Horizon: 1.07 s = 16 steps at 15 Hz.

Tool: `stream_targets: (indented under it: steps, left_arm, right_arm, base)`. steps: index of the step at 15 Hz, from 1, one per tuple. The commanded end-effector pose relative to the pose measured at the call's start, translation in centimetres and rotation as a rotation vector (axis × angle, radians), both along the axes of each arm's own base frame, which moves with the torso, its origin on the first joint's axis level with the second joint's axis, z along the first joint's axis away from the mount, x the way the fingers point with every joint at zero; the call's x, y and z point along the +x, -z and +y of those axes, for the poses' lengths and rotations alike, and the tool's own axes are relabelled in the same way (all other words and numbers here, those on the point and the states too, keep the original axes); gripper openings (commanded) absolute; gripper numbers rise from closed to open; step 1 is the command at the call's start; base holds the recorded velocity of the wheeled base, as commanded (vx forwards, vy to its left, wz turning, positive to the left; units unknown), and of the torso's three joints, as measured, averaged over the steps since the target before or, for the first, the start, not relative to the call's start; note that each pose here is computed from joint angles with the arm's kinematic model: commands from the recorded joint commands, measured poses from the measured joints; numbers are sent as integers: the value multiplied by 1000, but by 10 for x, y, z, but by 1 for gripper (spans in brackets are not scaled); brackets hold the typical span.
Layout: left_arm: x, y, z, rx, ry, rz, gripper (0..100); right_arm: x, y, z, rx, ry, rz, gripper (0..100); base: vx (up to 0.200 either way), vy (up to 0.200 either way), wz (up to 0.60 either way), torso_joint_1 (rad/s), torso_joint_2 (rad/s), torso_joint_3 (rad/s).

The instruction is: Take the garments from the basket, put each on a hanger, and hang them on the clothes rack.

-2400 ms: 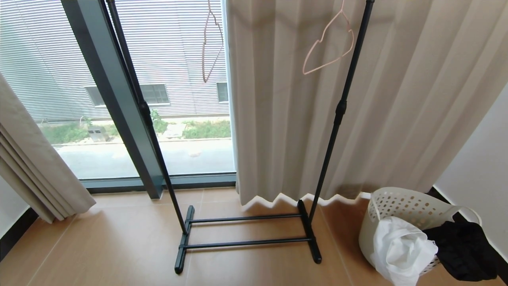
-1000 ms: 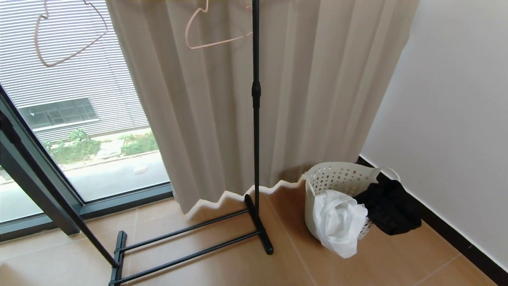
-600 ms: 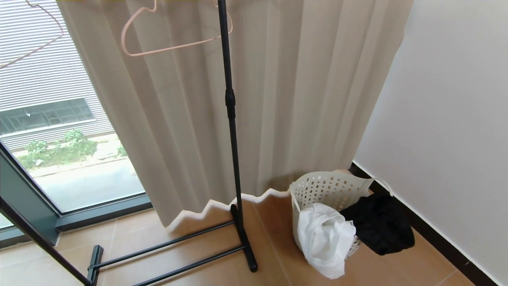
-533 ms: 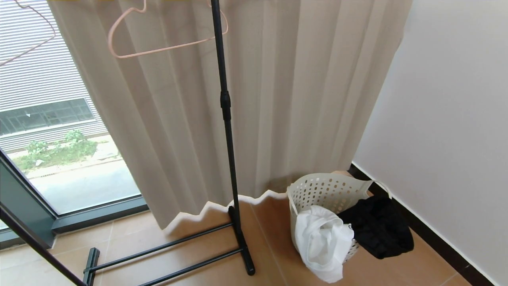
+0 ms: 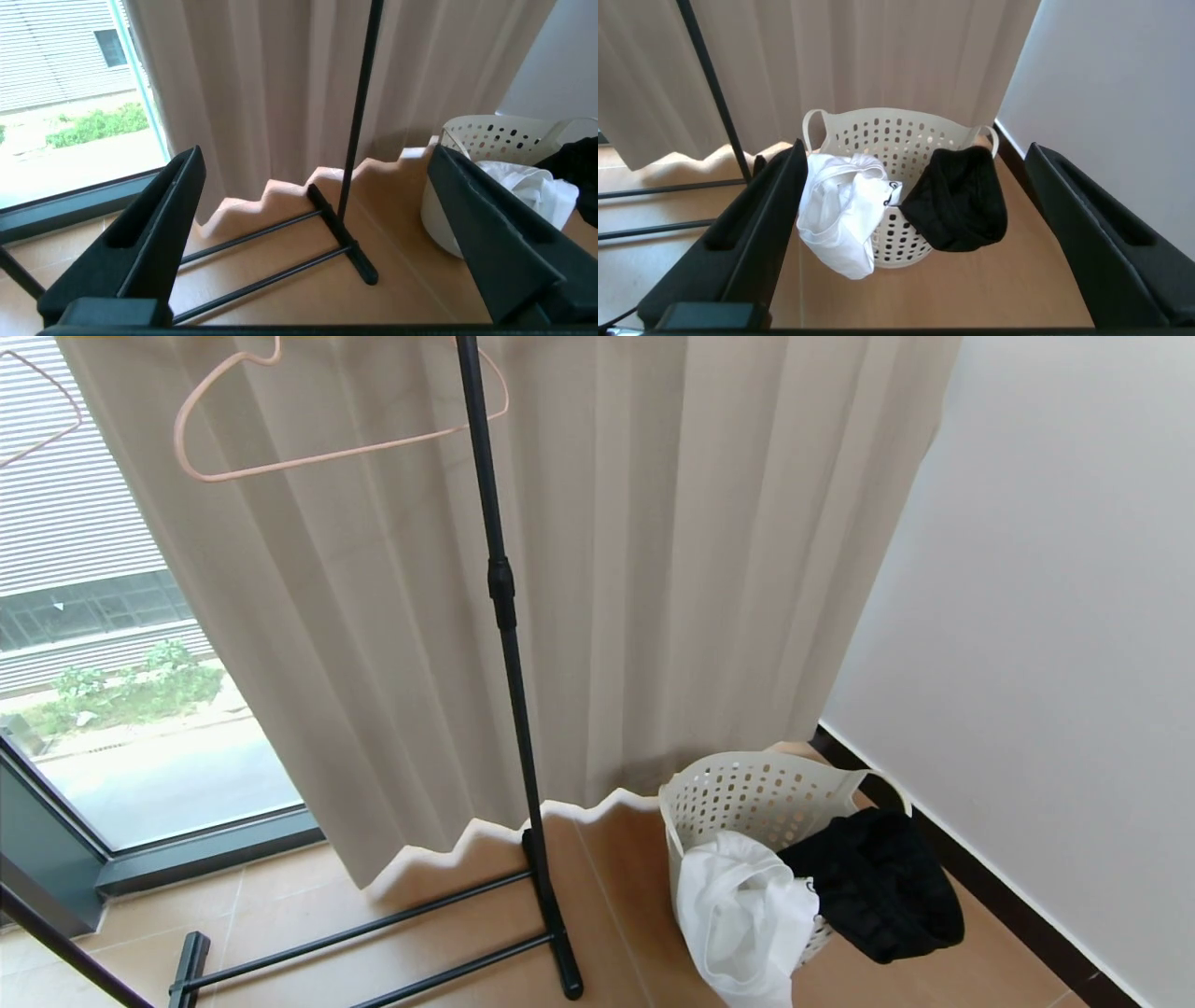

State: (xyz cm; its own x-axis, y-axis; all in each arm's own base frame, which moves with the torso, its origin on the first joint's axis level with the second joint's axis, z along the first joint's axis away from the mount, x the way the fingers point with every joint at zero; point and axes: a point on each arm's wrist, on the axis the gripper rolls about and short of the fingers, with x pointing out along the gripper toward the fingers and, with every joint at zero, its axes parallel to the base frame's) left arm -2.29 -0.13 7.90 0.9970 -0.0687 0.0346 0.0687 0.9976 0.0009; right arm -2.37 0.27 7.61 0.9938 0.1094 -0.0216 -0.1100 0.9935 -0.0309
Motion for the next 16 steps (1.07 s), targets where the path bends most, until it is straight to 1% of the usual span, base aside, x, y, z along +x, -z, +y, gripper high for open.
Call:
stream_targets:
  steps: [1,7,16]
  left_arm:
    - [0,0,0,0,0,-1,100]
    - [0,0,0,1,0,1,100]
    - [0,0,0,1,0,-1,100]
  right_arm:
    - [0,0,0,0,-1,0,100]
    - [0,0,0,0,-1,0,100]
    - [0,0,0,1,-1,1,100]
  base:
    - [0,0,0,0,0,0]
    - [0,0,0,0,0,-20]
    - [0,0,0,2,1,-186]
